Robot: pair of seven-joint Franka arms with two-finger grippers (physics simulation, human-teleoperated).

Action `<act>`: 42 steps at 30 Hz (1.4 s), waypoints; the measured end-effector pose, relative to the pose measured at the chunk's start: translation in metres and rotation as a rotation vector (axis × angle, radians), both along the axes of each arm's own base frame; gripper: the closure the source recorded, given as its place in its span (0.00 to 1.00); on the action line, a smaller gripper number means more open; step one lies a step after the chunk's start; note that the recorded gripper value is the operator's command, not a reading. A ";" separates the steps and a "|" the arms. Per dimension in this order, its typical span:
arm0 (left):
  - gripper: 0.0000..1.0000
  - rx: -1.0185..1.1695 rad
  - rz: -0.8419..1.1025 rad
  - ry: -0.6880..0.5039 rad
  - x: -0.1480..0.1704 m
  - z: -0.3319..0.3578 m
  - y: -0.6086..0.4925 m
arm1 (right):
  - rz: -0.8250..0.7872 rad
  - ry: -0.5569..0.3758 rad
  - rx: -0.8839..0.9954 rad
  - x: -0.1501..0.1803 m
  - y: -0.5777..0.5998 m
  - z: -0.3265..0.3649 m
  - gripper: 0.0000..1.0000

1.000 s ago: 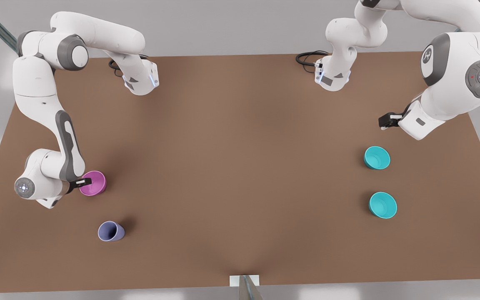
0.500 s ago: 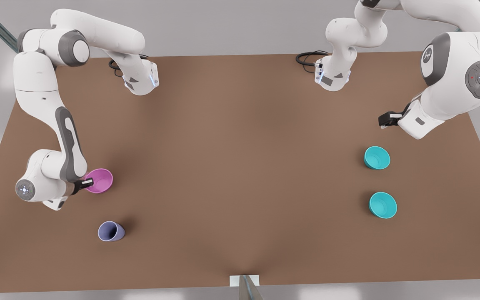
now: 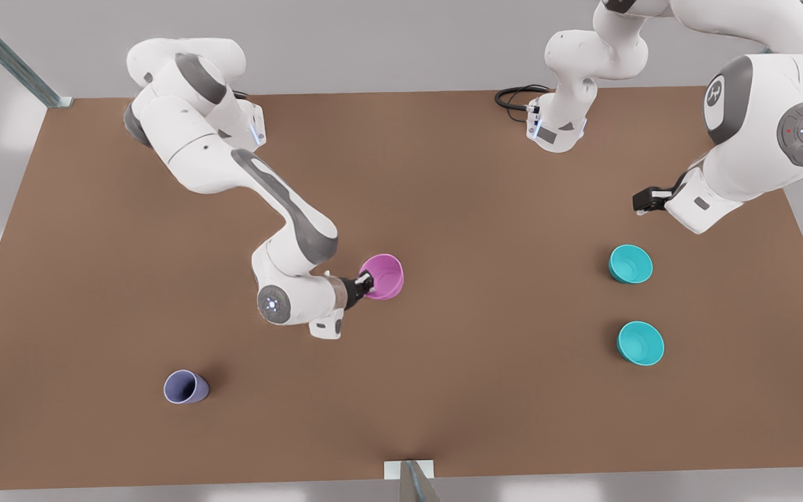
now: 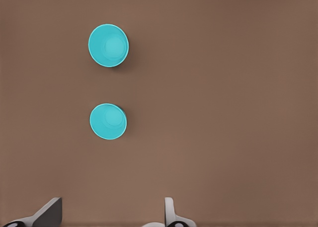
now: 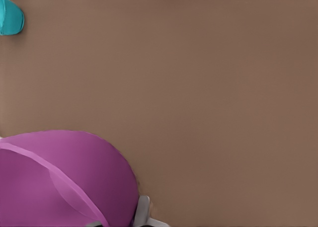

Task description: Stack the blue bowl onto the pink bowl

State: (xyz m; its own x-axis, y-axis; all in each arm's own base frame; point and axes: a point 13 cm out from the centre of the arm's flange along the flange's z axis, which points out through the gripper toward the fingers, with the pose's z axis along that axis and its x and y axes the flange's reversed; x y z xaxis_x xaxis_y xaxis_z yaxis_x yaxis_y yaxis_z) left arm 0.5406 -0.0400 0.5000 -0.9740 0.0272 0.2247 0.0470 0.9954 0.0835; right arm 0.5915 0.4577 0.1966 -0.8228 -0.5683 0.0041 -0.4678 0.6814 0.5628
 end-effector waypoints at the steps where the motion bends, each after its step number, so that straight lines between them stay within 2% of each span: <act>1: 0.00 0.000 0.000 0.001 0.000 0.000 0.000 | -0.036 0.002 -0.001 0.001 0.023 -0.009 0.79; 8: 0.00 0.008 -0.003 -0.006 0.003 -0.003 0.000 | -0.275 -0.021 -0.097 -0.007 0.109 -0.086 0.79; 14: 0.00 0.011 0.001 -0.013 0.004 -0.004 0.002 | -0.454 0.034 -0.132 -0.005 0.113 -0.117 0.79; 15: 0.00 0.012 0.001 -0.014 0.004 -0.004 0.002 | -0.476 0.045 -0.138 -0.005 0.113 -0.122 0.61; 16: 0.00 0.012 0.002 -0.015 0.004 -0.004 0.002 | -0.498 0.054 -0.144 -0.005 0.113 -0.124 0.00; 20: 0.00 0.012 0.002 -0.017 0.005 -0.004 0.002 | -0.553 0.061 -0.167 -0.008 0.117 -0.125 0.00; 21: 0.00 0.012 0.002 -0.018 0.005 -0.004 0.002 | -0.574 0.054 -0.157 0.001 0.116 -0.109 0.00; 24: 0.00 0.016 0.023 -0.014 0.006 -0.006 0.013 | -0.689 0.033 -0.123 0.061 0.061 -0.021 0.00; 27: 0.00 0.026 0.113 0.078 -0.001 -0.082 0.069 | -0.820 0.089 -0.179 0.122 -0.081 0.048 0.00; 29: 0.00 -0.006 0.191 0.104 0.000 -0.144 0.124 | -0.895 0.125 -0.270 0.143 -0.218 0.085 0.00; 30: 0.00 -0.034 0.236 0.122 -0.009 -0.181 0.155 | -0.910 0.083 -0.332 0.144 -0.284 0.119 0.00; 32: 0.00 -0.110 0.320 0.119 -0.028 -0.243 0.202 | -0.913 -0.026 -0.479 0.123 -0.385 0.192 0.00; 34: 0.00 -0.163 0.337 0.081 -0.039 -0.290 0.217 | -0.884 -0.117 -0.617 0.071 -0.429 0.265 0.00; 37: 0.00 -0.213 0.341 0.005 -0.038 -0.333 0.232 | -0.788 -0.110 -0.716 0.009 -0.449 0.291 0.00; 42: 0.00 -0.251 0.269 -0.044 -0.046 -0.371 0.226 | -0.649 -0.069 -0.752 -0.014 -0.460 0.281 0.00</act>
